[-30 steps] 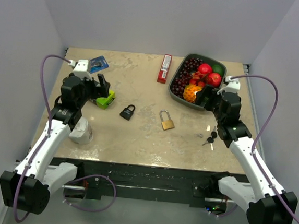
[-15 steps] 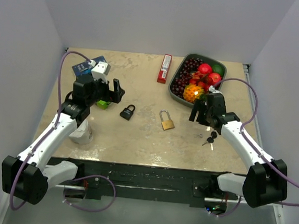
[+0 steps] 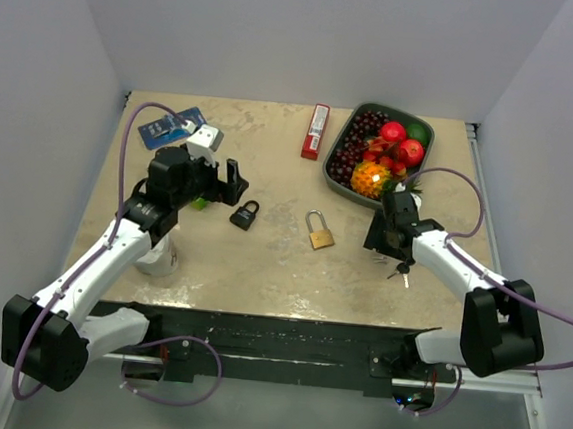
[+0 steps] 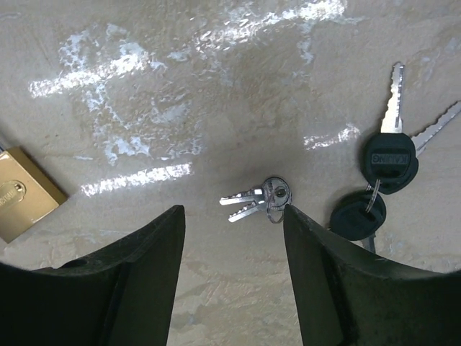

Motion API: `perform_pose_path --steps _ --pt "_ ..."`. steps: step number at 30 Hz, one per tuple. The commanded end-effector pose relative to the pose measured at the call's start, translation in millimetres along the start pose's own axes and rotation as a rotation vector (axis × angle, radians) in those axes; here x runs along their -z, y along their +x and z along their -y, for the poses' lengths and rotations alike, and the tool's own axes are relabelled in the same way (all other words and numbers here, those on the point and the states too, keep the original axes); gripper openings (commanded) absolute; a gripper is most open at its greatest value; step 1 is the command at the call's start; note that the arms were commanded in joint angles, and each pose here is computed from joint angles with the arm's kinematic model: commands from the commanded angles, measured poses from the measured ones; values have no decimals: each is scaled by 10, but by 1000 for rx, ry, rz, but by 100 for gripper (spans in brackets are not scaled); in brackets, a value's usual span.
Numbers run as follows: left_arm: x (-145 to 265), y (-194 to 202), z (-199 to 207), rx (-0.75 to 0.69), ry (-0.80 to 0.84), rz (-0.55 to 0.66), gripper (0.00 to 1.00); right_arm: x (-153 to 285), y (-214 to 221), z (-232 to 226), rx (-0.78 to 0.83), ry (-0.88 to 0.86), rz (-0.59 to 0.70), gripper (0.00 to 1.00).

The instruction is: Unlock with the key

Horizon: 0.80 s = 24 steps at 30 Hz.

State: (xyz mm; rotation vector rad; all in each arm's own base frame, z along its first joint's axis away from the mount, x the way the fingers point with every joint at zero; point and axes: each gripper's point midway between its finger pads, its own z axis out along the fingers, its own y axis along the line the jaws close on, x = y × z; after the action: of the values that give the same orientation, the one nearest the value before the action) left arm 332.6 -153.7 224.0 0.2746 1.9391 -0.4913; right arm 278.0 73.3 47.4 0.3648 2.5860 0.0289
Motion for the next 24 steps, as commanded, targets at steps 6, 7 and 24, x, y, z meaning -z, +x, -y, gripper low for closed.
perform_pose_path --steps 6,7,24 --pt "15 -58 143 -25 57 24 95 -70 -29 222 -35 140 25 54" --pt "24 -67 145 -25 57 28 94 -88 -16 225 -35 143 20 53" --pt "75 -130 188 -34 59 52 95 -184 107 239 -34 166 -39 21"
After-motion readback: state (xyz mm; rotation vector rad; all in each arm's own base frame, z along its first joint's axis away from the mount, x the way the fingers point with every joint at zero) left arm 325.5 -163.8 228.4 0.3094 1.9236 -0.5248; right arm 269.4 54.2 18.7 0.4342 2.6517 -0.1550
